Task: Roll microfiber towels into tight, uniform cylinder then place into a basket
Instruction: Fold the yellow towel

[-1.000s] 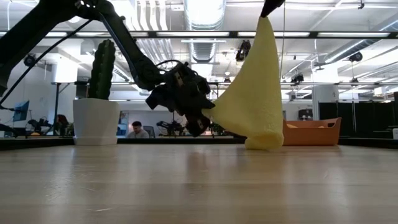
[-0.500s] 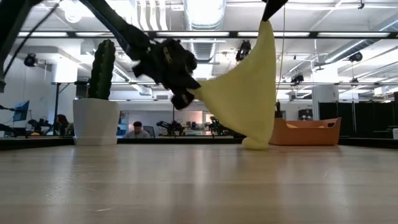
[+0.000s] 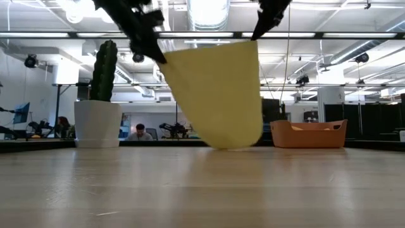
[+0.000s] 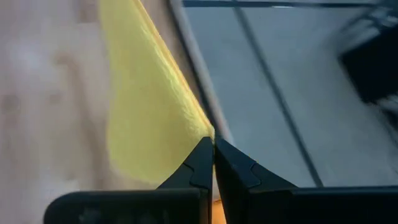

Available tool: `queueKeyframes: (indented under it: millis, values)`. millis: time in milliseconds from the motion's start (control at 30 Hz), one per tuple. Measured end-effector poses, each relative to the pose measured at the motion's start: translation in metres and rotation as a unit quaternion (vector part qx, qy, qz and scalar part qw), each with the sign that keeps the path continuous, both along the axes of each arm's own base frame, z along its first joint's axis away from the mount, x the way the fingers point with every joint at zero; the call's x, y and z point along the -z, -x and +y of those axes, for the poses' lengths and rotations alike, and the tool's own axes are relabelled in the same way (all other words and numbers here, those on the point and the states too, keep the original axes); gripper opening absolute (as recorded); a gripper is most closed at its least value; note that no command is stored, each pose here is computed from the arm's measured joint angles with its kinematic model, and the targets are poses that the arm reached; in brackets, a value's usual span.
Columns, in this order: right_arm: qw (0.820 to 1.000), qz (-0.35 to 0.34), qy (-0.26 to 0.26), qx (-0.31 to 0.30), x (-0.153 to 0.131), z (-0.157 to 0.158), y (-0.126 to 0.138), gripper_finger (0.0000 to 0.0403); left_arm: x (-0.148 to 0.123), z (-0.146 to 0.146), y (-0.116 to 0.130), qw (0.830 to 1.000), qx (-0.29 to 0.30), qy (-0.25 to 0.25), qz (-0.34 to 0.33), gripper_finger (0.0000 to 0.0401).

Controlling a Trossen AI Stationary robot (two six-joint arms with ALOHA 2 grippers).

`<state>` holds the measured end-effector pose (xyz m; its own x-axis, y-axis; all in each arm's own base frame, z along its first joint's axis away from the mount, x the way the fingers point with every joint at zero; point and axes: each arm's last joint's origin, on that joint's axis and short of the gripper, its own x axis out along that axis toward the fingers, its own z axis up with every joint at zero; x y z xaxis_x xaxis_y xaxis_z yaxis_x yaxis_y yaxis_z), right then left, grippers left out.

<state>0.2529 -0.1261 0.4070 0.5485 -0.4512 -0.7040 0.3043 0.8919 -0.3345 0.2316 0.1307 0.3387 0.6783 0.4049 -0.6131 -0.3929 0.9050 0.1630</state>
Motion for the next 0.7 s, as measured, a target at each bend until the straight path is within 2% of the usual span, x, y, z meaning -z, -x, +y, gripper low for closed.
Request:
queueKeyframes:
  millis: [100, 167, 267, 300, 400, 467, 533, 633, 700]
  values:
    - [0.998, -0.012, 0.025, 0.060, 0.002, -0.017, 0.002, 0.0008, -0.021, -0.005, 0.017, 0.997, -0.049, -0.048, -0.020, 0.0000]
    - [0.997, -0.040, 0.013, 0.064, 0.001, -0.023, 0.002, 0.0008, -0.029, -0.009, 0.024, 0.996, -0.067, -0.045, -0.038, 0.0000]
    - [0.992, -0.102, -0.063, -0.046, -0.004, -0.024, 0.002, 0.0008, -0.029, -0.014, 0.034, 0.996, -0.086, -0.015, -0.028, 0.0000]
    - [0.989, -0.112, -0.074, -0.068, -0.005, -0.024, 0.002, 0.0008, -0.027, -0.015, 0.035, 0.996, -0.086, -0.009, -0.017, 0.0000]
    - [0.993, -0.099, -0.059, -0.027, -0.004, -0.024, 0.003, 0.0008, -0.019, -0.017, 0.037, 0.996, -0.082, 0.014, 0.022, 0.0000]
    - [0.994, -0.090, -0.065, -0.024, 0.001, -0.025, 0.002, 0.0008, -0.015, -0.018, 0.038, 0.995, -0.084, 0.032, 0.033, 0.0000]
    - [0.989, -0.093, -0.102, -0.056, 0.005, -0.022, 0.002, 0.0008, -0.014, -0.019, 0.038, 0.995, -0.078, 0.051, 0.035, 0.0000]
    - [0.970, -0.097, -0.186, -0.120, 0.009, -0.014, 0.005, 0.0008, -0.015, -0.023, 0.041, 0.994, -0.061, 0.081, 0.038, 0.0000]
    - [0.963, -0.081, -0.218, -0.134, 0.013, -0.008, 0.006, 0.0008, -0.018, -0.025, 0.044, 0.994, -0.053, 0.088, 0.041, 0.0000]
